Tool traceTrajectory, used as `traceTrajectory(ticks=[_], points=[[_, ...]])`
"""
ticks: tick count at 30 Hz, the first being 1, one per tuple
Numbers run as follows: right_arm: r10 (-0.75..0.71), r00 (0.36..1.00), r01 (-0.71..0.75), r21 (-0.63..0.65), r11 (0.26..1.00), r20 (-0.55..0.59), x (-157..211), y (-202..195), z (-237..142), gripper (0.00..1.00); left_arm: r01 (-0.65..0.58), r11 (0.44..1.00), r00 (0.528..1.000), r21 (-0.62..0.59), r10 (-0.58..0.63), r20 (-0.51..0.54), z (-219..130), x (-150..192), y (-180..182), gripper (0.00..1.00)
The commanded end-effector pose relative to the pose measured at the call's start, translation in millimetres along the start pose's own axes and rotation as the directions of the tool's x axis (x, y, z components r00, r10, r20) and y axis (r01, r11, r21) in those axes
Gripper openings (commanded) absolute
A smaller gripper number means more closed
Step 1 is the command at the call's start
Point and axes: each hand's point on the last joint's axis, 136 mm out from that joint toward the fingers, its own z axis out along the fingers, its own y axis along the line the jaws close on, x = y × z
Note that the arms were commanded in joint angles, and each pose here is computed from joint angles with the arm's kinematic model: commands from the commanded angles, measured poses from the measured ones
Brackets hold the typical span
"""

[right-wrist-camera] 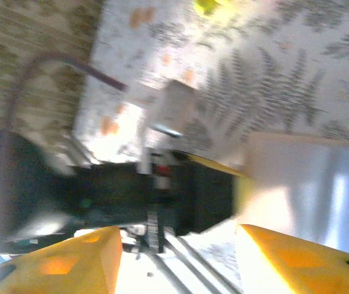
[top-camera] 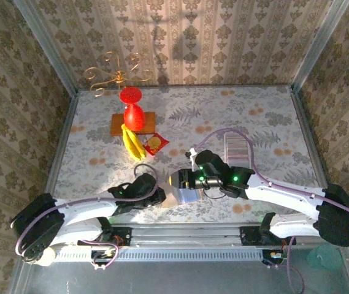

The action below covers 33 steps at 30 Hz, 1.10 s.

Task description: Put the credit cards into the card holder

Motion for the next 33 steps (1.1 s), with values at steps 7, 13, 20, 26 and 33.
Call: traceTrajectory(ticks=[7,13,20,26,33], points=[[-0.488,0.872,0.482,0.104,0.870,0.041,-18.8,-0.2,-41.9,0.68,0.014,0.992,0.997,-0.122,-0.005,0.077,-43.3,-13.4,33.2,0.37],[-0.935,0.355,0.899,0.282,0.334,-0.025,-34.6,-15.4,-93.9,0.78,0.005,0.998,0.994,-0.063,0.002,0.111,-64.2,-25.9,10.9,0.31],[-0.927,0.095,0.956,0.292,-0.017,-0.363,-45.8,-84.6,-139.7,0.85,-0.064,0.995,0.995,0.073,0.057,0.088,-55.3,-32.9,-48.6,0.08],[-0.883,0.007,0.979,0.181,-0.089,-0.469,-37.1,-137.2,-146.6,1.00,-0.184,0.981,0.983,0.058,0.184,-0.003,-26.8,-20.4,-79.1,0.05],[-0.845,0.010,0.980,0.172,-0.097,-0.535,-38.0,-176.3,-129.2,1.00,-0.161,0.987,0.981,0.021,0.162,-0.105,7.6,1.2,-57.1,0.03]])
